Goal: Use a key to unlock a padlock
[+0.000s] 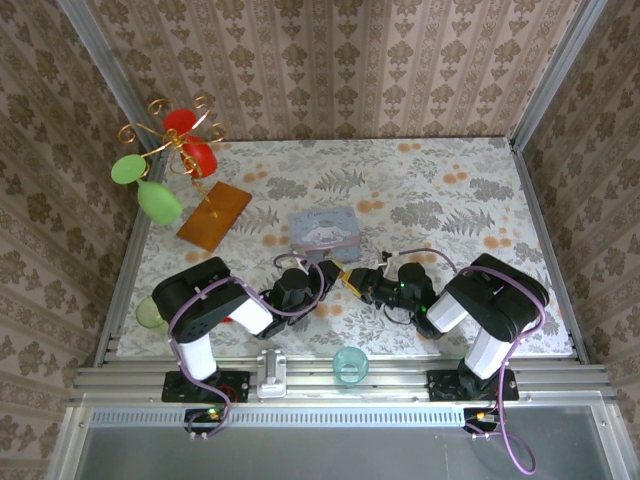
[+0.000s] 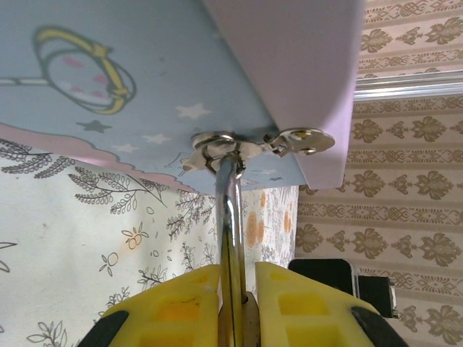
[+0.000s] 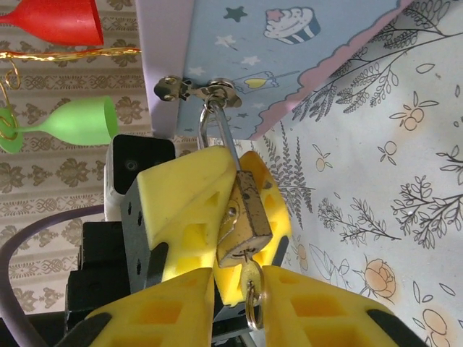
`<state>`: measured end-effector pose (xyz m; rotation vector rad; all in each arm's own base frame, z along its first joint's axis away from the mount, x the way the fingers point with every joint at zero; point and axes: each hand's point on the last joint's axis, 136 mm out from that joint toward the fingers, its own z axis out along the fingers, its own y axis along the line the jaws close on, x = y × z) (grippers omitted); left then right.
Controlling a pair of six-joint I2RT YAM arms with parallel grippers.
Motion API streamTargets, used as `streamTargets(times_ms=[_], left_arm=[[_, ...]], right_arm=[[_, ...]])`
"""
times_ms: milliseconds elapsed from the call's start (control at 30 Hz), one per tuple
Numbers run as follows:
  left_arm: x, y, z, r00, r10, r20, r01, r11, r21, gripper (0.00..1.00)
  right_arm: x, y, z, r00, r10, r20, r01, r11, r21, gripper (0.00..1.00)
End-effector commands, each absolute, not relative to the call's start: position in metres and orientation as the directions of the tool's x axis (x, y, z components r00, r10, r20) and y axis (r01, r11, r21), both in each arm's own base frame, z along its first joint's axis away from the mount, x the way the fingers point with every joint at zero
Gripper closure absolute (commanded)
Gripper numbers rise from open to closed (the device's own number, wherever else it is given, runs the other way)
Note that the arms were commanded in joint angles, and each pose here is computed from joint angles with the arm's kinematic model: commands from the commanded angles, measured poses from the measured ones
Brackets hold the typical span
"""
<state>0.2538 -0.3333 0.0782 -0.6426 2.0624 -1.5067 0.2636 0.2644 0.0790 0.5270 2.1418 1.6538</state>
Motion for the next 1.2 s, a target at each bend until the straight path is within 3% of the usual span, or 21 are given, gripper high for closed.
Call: streamTargets(times_ms=[0, 367, 667, 833, 1167], left_arm=[[0.252, -0.339, 0.1, -0.765, -0.63, -0.137, -0.012, 0.226, -0.974, 1.0], [0.25, -0.339, 0.1, -0.767, -0.628, -0.131, -0.016, 0.222, -0.975, 1.0], [0.238, -0.352, 0.098, -0.791, -0.601, -0.115, -0.025, 0.22, -0.975, 1.0], [0.239, -0.353, 0.096, -0.788, -0.606, -0.109, -0.032, 0.216, -0.976, 1.0], [0.24, -0.354, 0.096, -0.788, -0.607, -0.103, -0.036, 0.213, -0.976, 1.0]], right_arm=[[0.269, 0.265, 0.09, -0.841, 0.532, -0.099, 0.024, 0.22, 0.975, 0.8], [0.274, 0.271, 0.088, -0.84, 0.534, -0.1, 0.026, 0.223, 0.975, 0.93], [0.284, 0.277, 0.093, -0.833, 0.536, -0.136, -0.012, 0.229, 0.973, 0.95], [0.28, 0.266, 0.074, -0.819, 0.551, -0.161, 0.018, 0.305, 0.952, 0.96], [0.278, 0.265, 0.069, -0.813, 0.484, -0.323, -0.046, 0.5, 0.865, 0.96]])
